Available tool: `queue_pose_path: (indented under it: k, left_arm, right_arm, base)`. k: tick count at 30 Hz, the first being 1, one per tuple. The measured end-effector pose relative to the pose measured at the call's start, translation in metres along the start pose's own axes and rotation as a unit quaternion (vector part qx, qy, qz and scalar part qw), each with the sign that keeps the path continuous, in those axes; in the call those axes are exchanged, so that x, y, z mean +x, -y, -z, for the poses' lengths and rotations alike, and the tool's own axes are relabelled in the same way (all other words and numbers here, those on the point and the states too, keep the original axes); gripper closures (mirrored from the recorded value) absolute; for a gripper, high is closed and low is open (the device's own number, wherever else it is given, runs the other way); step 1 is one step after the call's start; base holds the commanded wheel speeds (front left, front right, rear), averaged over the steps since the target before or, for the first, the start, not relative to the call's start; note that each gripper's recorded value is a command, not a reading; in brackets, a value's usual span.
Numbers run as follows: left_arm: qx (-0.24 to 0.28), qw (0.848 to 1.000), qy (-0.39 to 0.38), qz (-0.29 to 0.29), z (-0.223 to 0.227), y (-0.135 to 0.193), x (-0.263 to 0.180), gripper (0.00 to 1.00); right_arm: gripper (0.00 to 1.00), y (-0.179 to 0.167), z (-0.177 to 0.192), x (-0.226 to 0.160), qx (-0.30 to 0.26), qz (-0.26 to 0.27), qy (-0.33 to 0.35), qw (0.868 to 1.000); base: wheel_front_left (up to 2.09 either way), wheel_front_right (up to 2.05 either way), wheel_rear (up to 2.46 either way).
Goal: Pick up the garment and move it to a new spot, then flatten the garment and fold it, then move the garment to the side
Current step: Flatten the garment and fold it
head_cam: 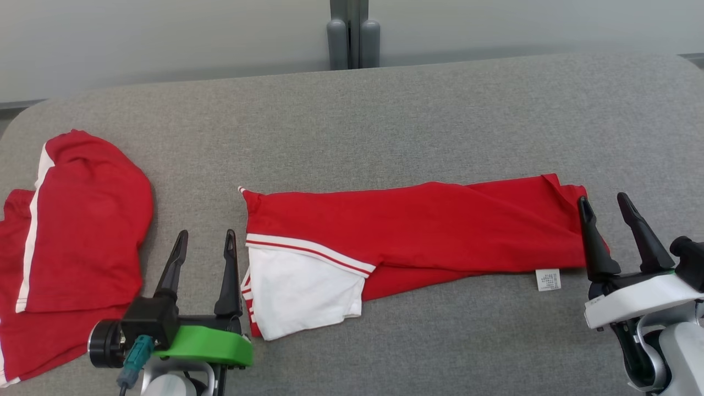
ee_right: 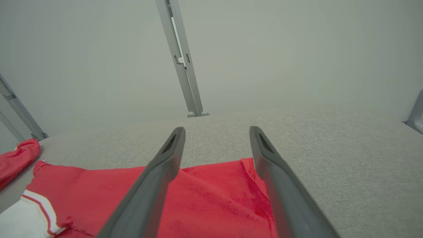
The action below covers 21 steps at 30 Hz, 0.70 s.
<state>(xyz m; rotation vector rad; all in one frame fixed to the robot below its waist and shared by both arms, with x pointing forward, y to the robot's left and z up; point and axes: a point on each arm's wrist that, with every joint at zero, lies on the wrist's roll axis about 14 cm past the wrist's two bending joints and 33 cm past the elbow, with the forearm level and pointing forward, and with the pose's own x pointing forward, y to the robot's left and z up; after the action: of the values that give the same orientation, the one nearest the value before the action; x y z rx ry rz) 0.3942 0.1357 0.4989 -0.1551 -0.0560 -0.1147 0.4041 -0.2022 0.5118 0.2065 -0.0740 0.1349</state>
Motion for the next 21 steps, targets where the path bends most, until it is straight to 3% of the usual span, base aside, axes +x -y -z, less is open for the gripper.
queue_pose_path:
  k: [8,16,21]
  left_arm:
    - [-0.002,1.000,-0.005,-0.004,0.004,-0.007,0.009,0.00]
    - [-0.003,0.999,-0.027,-0.016,0.020,-0.016,0.010,0.00]
    - [-0.003,0.999,-0.041,-0.021,0.028,-0.020,0.007,0.00]
  right_arm:
    - [0.00,0.042,0.053,0.006,-0.014,0.068,-0.081,0.994]
    - [0.00,0.049,0.106,0.010,-0.005,0.093,-0.157,0.983]
    - [0.00,0.039,0.128,0.010,0.029,0.107,-0.180,0.977]
  base:
    - [0.00,0.00,0.00]
    - [0.00,0.00,0.00]
    - [0.00,0.00,0.00]
